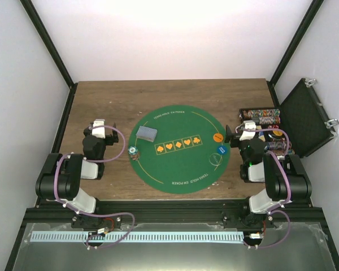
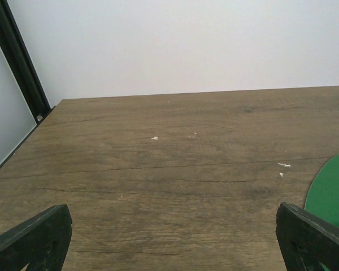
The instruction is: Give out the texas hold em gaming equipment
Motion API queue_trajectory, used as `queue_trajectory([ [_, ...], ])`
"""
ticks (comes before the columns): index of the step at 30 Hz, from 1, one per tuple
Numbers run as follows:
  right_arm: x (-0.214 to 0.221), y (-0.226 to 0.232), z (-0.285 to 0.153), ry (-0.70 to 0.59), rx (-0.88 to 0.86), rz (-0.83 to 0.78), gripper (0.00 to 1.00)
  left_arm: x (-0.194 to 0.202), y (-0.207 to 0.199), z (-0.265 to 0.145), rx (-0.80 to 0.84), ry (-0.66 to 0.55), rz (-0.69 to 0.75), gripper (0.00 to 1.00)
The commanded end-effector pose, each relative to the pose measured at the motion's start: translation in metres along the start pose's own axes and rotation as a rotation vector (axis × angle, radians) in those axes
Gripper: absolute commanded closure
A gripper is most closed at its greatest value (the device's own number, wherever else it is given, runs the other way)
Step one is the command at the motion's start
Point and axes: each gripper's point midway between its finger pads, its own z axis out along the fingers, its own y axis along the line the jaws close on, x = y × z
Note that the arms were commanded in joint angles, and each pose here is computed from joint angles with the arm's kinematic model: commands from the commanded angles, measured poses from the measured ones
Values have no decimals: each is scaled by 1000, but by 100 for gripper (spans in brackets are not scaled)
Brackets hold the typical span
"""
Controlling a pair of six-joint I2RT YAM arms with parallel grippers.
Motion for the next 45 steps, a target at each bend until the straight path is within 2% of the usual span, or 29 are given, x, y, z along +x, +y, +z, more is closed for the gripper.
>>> queue_trajectory([
  [1,-16,-2,4,-49,5,-9,0,-11,-2,3,15,-34,-14,0],
  [12,-42,-22,3,-37,122,45,0,-13,5,5,9,-32,-37,0],
  [15,-68,-24,3,-35,131,73,0,-26,28,19,-46,53,-126,0],
  [16,-79,-22,4,-29,117,78,0,-24,37,21,-61,129,-156,0],
  [17,-91,-18,6,-25,95,78,0,-36,44,26,-55,151,-160,0],
  [20,-137,-5,7,-31,14,89,0,-71,63,34,-55,198,-108,0],
  [25,-178,20,0,25,-127,113,0,-113,82,25,-3,328,-72,0],
  [29,-193,53,-12,109,-323,97,0,-132,60,6,151,433,20,0],
  [32,-211,92,-33,125,-571,88,0,-145,34,-13,304,472,26,0],
  [34,-220,106,-45,132,-673,104,0,-150,12,-27,420,492,17,0],
  [38,-238,109,-51,144,-686,142,0,-152,-28,-51,572,566,42,0],
  [42,-231,106,-43,250,-663,198,0,-140,-67,-71,707,660,84,0],
  [45,-224,114,-44,309,-721,223,0,-131,-91,-81,791,735,103,0],
])
